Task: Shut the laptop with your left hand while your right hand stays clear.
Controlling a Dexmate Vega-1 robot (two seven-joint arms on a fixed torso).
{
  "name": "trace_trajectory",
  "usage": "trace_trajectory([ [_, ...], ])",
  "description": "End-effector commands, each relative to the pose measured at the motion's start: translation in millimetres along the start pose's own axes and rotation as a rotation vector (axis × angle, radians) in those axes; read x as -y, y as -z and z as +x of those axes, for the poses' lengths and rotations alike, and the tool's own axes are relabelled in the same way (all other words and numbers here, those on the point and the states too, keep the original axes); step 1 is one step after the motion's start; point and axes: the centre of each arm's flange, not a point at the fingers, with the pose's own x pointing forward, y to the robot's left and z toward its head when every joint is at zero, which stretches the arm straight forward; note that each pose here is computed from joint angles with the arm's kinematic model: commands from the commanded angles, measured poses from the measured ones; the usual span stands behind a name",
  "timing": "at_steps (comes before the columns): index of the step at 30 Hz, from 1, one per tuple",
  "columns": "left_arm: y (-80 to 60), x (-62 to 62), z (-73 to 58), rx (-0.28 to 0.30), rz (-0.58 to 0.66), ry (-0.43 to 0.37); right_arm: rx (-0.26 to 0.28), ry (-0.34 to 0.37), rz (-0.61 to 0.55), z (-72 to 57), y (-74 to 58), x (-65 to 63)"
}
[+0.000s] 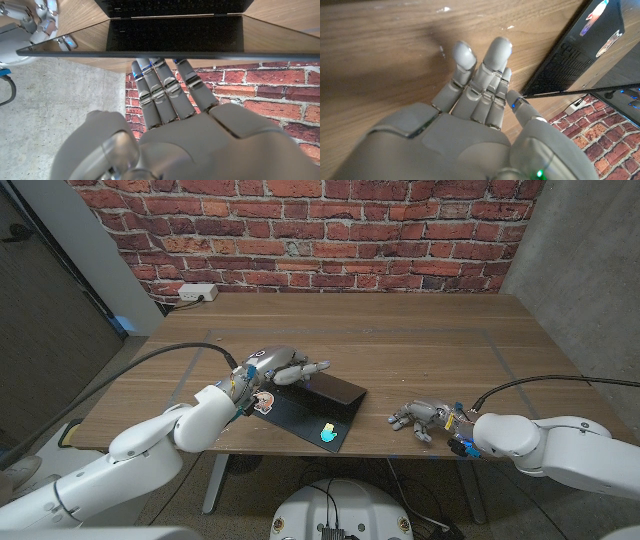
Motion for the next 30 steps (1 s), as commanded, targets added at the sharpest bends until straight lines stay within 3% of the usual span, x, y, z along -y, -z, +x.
trace_trajectory([
  [1, 2.3, 14.8, -7.4, -0.023, -0.023, 0.037, 0.159, 0.409, 0.088, -18.5, -15.2, 37.4],
  [7, 1.8, 17.3, -9.4, -0.021, -0.036, 0.054, 0.255, 0.513, 0.103, -27.1, -22.6, 44.2],
  [12, 6.5, 22.9, -11.1, -0.044, -0.035, 0.08, 0.297, 0.578, 0.107, -34.1, -29.4, 51.9],
  [19, 15.5, 30.9, -14.2, -0.082, -0.032, 0.104, 0.348, 0.644, 0.113, -34.6, -40.4, 56.3],
  [30, 33.9, 42.6, -10.5, -0.123, -0.044, 0.149, 0.391, 0.652, 0.11, -29.8, -56.6, 57.4],
])
